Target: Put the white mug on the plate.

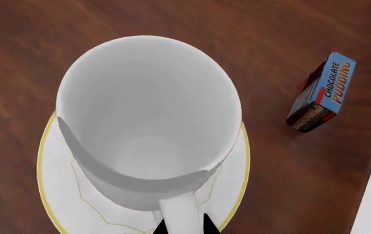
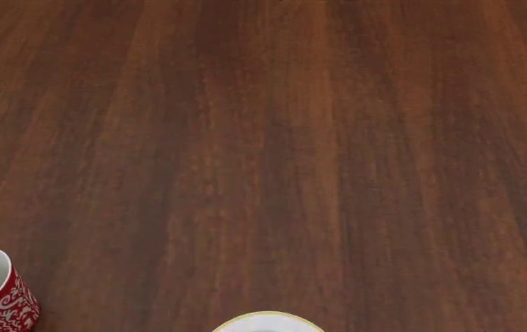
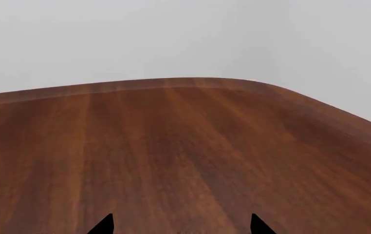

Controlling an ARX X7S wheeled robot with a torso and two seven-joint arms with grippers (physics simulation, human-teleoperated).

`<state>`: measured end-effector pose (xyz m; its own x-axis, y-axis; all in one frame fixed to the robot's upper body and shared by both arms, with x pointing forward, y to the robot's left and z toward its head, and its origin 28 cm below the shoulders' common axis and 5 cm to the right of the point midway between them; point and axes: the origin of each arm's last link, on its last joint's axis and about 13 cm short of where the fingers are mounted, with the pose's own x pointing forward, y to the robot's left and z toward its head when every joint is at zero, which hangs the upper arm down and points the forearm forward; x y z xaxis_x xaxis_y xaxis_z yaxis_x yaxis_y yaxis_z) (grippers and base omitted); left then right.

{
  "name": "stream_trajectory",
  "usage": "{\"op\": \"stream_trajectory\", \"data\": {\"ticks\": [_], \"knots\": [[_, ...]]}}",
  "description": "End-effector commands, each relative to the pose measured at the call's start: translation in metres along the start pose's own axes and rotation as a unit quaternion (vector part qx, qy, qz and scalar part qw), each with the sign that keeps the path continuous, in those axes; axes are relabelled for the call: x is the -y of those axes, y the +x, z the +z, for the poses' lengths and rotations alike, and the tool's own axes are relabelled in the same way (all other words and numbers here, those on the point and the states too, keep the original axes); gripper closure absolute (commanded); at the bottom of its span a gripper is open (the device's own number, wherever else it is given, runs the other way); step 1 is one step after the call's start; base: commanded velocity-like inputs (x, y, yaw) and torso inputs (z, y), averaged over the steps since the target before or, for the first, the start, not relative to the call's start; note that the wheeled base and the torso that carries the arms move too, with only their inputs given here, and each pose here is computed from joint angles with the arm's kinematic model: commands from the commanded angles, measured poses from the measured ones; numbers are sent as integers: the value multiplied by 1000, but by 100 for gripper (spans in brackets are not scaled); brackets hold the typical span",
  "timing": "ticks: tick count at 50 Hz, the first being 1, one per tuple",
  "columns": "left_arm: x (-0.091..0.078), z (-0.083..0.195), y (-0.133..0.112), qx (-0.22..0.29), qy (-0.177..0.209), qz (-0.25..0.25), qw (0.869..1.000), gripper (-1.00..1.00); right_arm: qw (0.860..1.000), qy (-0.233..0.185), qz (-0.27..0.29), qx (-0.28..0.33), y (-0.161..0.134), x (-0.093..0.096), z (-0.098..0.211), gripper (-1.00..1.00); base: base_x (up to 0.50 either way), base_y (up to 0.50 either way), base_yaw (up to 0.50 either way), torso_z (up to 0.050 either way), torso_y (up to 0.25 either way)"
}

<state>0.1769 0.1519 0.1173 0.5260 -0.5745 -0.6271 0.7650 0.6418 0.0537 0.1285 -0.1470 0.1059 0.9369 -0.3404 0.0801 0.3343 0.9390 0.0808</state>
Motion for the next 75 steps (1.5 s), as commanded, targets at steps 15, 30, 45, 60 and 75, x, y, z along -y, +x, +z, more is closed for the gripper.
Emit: {"op": "stream_trajectory", "data": {"ticks": [15,30,45,60,75], "knots": [[0,-5,3,-10,-2,0,1000,100,1000,-2,-2,-1,-1,1,1,-100,0,0,0,0,0],[-1,-9,4,-20,-3,-1,1000,100,1000,-3,2,-2,2,0,0,-100,0,0,0,0,0],[-2,-11,6,-26,-5,-1,1000,100,1000,-5,1,-5,2,-1,0,-100,1,-1,-1,0,0],[0,-13,2,-37,6,-12,999,-100,1000,-5,0,-5,1,-1,0,-100,1,-1,-1,0,0],[-2,-11,-3,-44,3,7,999,-100,1000,-3,1,-4,1,0,-1,-100,0,0,0,0,0]]}}
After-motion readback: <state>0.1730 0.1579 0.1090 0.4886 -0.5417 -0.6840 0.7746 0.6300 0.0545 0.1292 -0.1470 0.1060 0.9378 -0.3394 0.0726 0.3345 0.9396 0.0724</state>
